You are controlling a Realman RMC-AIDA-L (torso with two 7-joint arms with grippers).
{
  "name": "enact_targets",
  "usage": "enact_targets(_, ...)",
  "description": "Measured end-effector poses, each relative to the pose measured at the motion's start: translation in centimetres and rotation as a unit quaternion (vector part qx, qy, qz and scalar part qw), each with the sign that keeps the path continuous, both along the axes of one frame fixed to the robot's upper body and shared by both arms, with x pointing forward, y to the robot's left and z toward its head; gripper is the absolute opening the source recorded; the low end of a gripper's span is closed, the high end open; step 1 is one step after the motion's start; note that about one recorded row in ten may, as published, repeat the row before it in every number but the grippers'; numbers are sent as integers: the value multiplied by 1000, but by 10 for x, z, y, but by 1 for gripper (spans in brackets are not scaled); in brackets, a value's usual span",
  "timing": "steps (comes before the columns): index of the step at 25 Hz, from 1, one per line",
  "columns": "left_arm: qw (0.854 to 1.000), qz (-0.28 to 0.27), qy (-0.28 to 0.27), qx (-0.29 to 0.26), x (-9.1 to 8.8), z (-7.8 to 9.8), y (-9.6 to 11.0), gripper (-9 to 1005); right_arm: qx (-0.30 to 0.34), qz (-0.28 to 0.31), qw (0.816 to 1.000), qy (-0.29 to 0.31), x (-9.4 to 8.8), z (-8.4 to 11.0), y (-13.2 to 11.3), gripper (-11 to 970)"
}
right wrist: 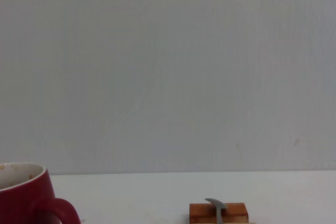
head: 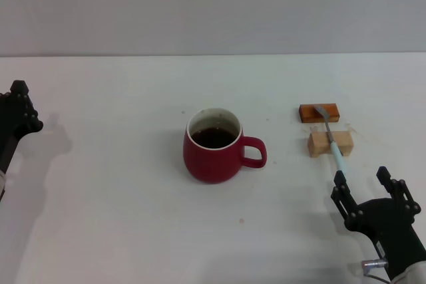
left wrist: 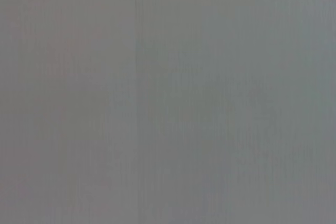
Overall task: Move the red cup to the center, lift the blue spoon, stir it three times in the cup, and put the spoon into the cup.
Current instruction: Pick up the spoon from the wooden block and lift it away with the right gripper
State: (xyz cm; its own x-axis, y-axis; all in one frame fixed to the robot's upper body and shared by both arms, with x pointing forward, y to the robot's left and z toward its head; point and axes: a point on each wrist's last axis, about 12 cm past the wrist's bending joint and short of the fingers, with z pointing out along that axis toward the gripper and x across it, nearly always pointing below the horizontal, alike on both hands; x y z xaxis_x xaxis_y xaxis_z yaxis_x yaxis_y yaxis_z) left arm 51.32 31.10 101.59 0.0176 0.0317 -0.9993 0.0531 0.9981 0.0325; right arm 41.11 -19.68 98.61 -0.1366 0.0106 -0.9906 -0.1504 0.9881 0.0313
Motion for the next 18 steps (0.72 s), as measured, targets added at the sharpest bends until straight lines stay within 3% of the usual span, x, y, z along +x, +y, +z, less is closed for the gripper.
enact_targets(18,1000,0,-7,3,6,4,1,0,2,22,999,24,20,-5,2,738)
